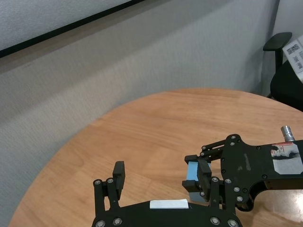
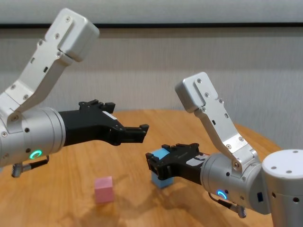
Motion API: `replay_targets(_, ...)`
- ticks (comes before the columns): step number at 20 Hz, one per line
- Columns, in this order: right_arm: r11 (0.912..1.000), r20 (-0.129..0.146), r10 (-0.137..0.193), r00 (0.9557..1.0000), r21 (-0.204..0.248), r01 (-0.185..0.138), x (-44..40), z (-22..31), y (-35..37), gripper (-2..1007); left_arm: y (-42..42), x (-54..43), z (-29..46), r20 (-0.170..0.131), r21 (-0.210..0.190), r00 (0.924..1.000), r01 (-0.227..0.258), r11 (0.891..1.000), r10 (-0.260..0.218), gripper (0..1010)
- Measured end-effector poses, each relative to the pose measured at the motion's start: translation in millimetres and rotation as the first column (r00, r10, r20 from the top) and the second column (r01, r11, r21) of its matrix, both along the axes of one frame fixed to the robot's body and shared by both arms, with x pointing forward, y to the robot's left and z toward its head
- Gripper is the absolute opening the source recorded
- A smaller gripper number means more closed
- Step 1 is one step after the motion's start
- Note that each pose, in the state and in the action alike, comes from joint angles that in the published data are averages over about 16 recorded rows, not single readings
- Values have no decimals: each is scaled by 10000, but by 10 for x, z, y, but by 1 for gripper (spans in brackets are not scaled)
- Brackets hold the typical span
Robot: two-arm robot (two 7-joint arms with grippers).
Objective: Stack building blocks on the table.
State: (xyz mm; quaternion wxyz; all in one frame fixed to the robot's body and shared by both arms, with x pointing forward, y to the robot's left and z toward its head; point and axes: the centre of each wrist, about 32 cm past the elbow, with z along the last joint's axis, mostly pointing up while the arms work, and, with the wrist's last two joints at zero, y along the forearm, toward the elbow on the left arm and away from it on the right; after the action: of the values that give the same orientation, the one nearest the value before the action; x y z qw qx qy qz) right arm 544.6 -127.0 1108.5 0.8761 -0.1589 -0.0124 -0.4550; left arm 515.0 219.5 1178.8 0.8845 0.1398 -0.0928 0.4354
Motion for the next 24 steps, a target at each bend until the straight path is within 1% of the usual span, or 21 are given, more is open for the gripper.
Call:
replay_targets(5, 10000, 27, -36, 10000, -32, 36, 4, 6, -3, 459, 0, 0, 0, 0, 0, 10000, 0, 10000, 0, 1002)
replay_targets(9, 10000, 92, -80, 9999, -22, 80, 9, 22, -8, 556, 0, 0, 0, 0, 0, 10000, 0, 10000, 0, 1002)
replay_targets(12, 9999, 184, -134, 9997, 36, 133, 14, 52, -20, 648, 0, 0, 0, 0, 0, 10000, 0, 10000, 0, 1002)
replay_targets(15, 9997, 320, -223, 9992, 148, 218, 21, 102, -45, 751, 0, 0, 0, 0, 0, 10000, 0, 10000, 0, 1002)
replay_targets(18, 9991, 498, -342, 9982, 274, 329, 28, 166, -89, 843, 0, 0, 0, 0, 0, 10000, 0, 10000, 0, 1002)
replay_targets(21, 9980, 676, -526, 9963, 377, 501, 32, 229, -155, 911, 0, 0, 0, 0, 0, 10000, 0, 10000, 0, 1002)
replay_targets(24, 9962, 827, -777, 9935, 449, 742, 30, 283, -246, 959, 0, 0, 0, 0, 0, 10000, 0, 10000, 0, 1002)
